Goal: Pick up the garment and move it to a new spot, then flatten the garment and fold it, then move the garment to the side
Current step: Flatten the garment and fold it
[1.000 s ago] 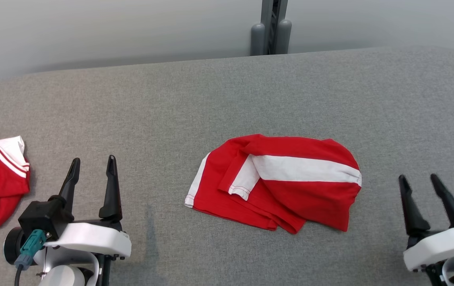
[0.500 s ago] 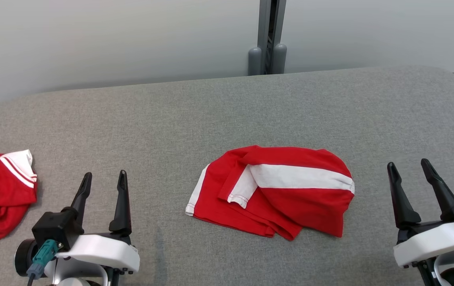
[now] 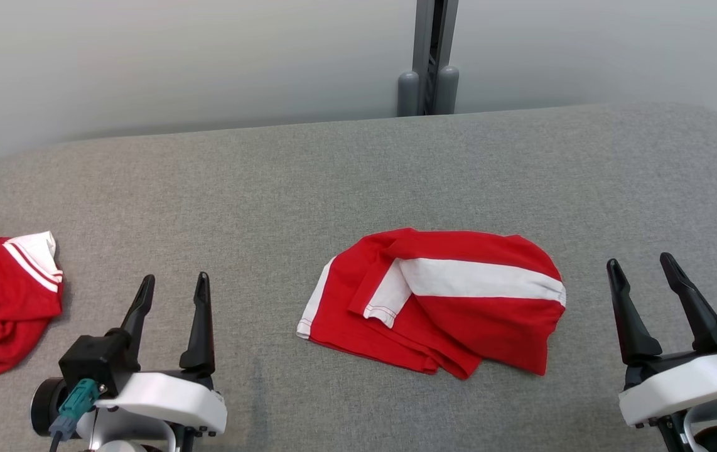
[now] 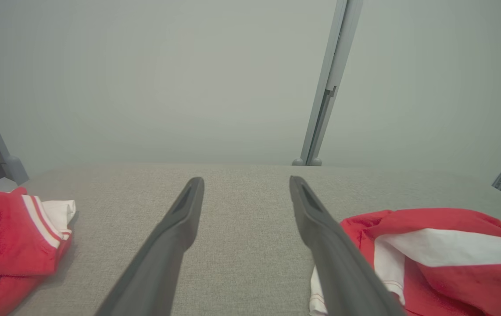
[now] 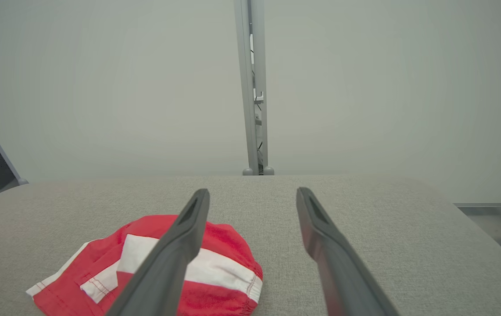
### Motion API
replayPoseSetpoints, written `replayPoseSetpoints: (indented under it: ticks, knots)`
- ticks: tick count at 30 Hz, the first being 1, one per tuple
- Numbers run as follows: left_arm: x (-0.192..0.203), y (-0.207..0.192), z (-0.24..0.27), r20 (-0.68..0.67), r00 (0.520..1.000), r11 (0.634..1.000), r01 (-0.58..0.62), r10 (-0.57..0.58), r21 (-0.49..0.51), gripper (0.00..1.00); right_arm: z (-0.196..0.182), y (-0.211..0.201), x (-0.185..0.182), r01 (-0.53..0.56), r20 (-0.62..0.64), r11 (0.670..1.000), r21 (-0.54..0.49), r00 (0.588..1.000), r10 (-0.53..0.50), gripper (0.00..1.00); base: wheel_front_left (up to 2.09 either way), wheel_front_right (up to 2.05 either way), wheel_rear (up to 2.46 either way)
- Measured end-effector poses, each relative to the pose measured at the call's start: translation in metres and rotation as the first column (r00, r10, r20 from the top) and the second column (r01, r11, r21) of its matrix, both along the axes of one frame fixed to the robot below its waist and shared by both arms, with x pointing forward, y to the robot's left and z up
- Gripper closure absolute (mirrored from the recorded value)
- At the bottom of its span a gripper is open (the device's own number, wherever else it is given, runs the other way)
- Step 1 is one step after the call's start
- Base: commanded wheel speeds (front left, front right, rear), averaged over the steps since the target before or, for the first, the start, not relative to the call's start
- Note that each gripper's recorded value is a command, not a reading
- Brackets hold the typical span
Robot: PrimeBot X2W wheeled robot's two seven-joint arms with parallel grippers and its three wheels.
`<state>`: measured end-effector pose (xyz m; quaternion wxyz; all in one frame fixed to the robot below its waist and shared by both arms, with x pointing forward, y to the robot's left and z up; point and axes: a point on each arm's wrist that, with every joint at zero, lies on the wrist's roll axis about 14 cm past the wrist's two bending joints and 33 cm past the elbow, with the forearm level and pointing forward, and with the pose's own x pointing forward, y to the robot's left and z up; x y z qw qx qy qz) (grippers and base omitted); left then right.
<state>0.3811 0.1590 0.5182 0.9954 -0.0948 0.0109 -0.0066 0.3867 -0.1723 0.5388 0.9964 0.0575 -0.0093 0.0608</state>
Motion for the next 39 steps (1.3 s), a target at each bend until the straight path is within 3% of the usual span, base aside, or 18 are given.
replayPoseSetpoints:
  ticks: [5,10,14,19,25,33,34,35,36,39]
  knots:
    - [0.007,-0.013,0.006,0.021,0.998,0.999,0.051,-0.051,-0.004,0.00,-0.002,0.001,0.003,-0.004,-0.007,1.000,0.000,1.000,0.004,0.00,0.00,0.00,0.00]
    - [0.020,-0.066,0.007,0.004,0.972,0.972,0.235,-0.234,-0.027,0.00,-0.003,0.005,0.011,-0.014,-0.009,1.000,0.001,1.000,0.014,0.00,0.00,0.00,0.00]
    - [0.016,-0.118,-0.016,-0.099,0.908,0.913,0.405,-0.408,-0.056,0.00,-0.010,0.005,0.013,-0.014,-0.028,1.000,0.002,1.000,0.014,0.00,0.00,0.00,0.00]
    - [0.002,-0.165,-0.060,-0.268,0.787,0.829,0.551,-0.556,-0.101,0.00,-0.023,0.001,0.012,0.002,-0.065,1.000,0.013,0.998,-0.002,0.00,0.00,0.00,0.00]
    - [0.011,-0.181,-0.099,-0.390,0.709,0.794,0.598,-0.588,-0.109,0.00,-0.040,-0.016,0.009,0.054,-0.109,0.998,0.012,0.993,-0.053,0.00,0.00,0.00,0.00]
    - [0.017,-0.180,-0.132,-0.466,0.675,0.795,0.596,-0.571,-0.110,0.00,-0.048,-0.036,0.002,0.117,-0.128,0.993,0.007,0.985,-0.116,0.00,0.00,0.00,0.00]
    - [0.018,-0.180,-0.132,-0.467,0.676,0.796,0.595,-0.570,-0.111,0.30,-0.049,-0.037,0.001,0.121,-0.130,0.993,0.006,0.984,-0.119,0.00,0.00,0.00,0.00]
    - [0.020,-0.180,-0.132,-0.465,0.680,0.799,0.592,-0.568,-0.110,0.74,-0.050,-0.037,0.001,0.124,-0.132,0.992,0.006,0.984,-0.122,0.00,0.00,0.00,0.00]
    - [0.023,-0.178,-0.132,-0.461,0.685,0.802,0.588,-0.564,-0.107,1.00,-0.050,-0.038,0.001,0.126,-0.133,0.992,0.006,0.983,-0.124,0.00,0.00,0.00,0.00]
    - [0.025,-0.173,-0.135,-0.467,0.691,0.810,0.578,-0.552,-0.102,1.00,-0.051,-0.040,0.002,0.132,-0.133,0.991,0.006,0.983,-0.130,0.00,0.00,0.00,0.00]
